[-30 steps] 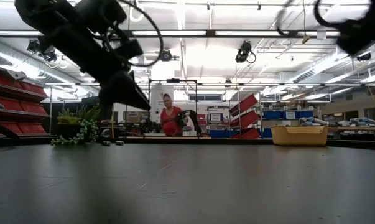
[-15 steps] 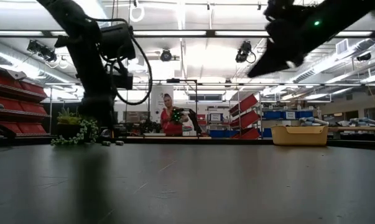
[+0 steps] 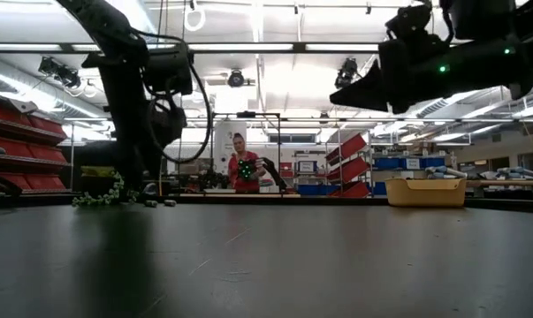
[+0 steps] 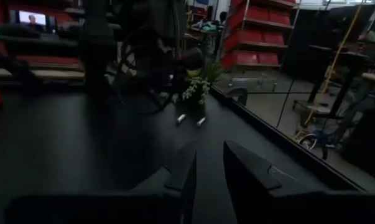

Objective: Sort batteries
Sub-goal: Put the silver battery into the green bin

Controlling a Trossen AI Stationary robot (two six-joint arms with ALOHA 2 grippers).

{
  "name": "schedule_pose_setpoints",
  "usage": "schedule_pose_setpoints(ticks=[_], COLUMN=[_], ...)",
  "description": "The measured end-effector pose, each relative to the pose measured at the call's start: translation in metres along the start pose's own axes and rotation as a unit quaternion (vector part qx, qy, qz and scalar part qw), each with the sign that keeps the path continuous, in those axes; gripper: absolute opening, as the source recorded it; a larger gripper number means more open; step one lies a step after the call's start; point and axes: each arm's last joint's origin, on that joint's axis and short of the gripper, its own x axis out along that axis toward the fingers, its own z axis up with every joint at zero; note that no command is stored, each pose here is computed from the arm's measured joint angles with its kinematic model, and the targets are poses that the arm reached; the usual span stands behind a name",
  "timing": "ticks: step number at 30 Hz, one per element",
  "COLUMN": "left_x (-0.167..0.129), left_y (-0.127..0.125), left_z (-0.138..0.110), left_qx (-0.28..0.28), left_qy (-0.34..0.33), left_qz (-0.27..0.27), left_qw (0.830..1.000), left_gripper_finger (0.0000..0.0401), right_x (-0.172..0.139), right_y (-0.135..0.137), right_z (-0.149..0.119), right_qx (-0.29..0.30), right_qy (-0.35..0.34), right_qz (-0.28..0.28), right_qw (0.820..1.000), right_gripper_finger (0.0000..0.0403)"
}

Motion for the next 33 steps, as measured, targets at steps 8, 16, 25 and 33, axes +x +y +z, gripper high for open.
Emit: schedule_pose_setpoints(ticks=[8,16,25,33], left_x=[0.030,0.034,0.059,0.063], left_y=[-0.001,0.017,0.027,0.025], left_z=[0.003,0.018,0.006,0.005], left_qx=[0.013,0.029,0.049,0.046], left_qy=[0.064,0.090,0.084,0.081], left_qz=[-0.034,-0.031,-0.125,-0.146], left_qw=[0.997,0.995,0.987,0.985], left_gripper_finger=[0.0213,0.0213,0.0162,0.0052], right_x=[0.012,0.013,0.013,0.013], right_y=[0.004,0.005,0.005,0.005], right_z=[0.006,0.005,0.005,0.004], right_qx=[-0.021,-0.020,-0.018,-0.021], right_qy=[-0.006,-0.004,-0.001,-0.001], right_qz=[0.009,0.018,0.019,0.020], right_qw=[1.000,1.000,1.000,1.000], right_gripper_finger=[0.0090,0.0090,0.0090,0.0090])
